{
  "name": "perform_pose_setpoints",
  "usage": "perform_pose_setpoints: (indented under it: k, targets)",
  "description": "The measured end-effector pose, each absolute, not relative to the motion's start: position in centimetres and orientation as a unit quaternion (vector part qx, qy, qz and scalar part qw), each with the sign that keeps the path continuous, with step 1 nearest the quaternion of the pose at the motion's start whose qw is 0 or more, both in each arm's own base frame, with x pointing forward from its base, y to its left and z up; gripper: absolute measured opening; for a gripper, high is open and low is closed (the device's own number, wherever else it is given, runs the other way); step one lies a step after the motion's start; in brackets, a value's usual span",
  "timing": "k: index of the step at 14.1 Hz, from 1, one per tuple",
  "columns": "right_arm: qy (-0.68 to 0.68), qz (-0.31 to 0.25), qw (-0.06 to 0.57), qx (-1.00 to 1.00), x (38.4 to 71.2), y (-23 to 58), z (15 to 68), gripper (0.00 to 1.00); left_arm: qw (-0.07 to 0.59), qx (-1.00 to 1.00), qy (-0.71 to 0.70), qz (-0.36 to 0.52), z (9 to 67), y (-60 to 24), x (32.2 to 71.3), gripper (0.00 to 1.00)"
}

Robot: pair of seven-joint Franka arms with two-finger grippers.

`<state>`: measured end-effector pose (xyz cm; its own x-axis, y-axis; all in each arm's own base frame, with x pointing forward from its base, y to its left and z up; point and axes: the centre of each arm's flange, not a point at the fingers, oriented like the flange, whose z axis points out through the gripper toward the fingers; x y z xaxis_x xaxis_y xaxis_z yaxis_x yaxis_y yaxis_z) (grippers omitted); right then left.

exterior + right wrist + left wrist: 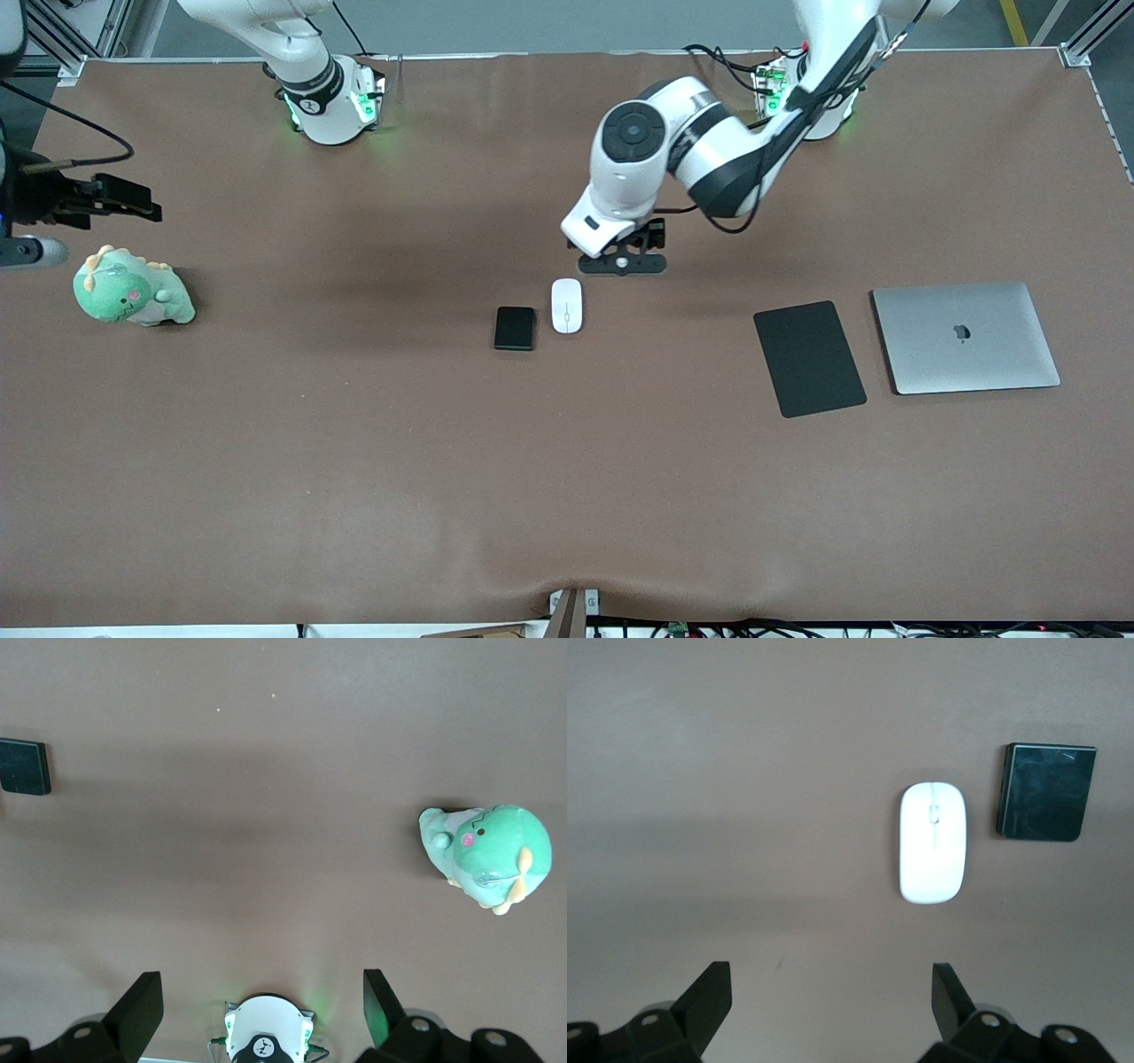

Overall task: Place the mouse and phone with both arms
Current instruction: 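Reach the left gripper over the white mouse, then grasp the white mouse with the left gripper while the right gripper advances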

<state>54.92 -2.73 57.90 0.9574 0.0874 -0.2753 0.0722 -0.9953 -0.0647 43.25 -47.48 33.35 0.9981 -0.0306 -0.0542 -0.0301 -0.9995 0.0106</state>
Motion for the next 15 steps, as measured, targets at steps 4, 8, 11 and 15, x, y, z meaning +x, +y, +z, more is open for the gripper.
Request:
perform_pose_setpoints:
  k: [4, 8, 11, 15]
  targets:
    - [-0.04, 0.165, 0.025, -0.985, 56.1, -2.5, 55.2, 1.0, 0.031, 0.999, -0.04, -0.014, 26.6, -49.5, 43.2, 1.0]
    - [-0.042, 0.176, 0.024, -0.983, 56.6, -2.2, 53.9, 1.0, 0.051, 0.997, -0.055, -0.006, 23.3, -50.3, 43.6, 1.0]
    - [-0.045, 0.184, 0.023, -0.982, 57.0, -1.8, 52.8, 1.0, 0.053, 0.997, -0.051, -0.008, 21.7, -51.5, 43.6, 1.0]
    - [-0.06, 0.196, 0.018, -0.979, 58.1, 0.2, 50.5, 1.0, 0.029, 0.998, -0.047, 0.008, 19.4, -52.6, 43.7, 1.0]
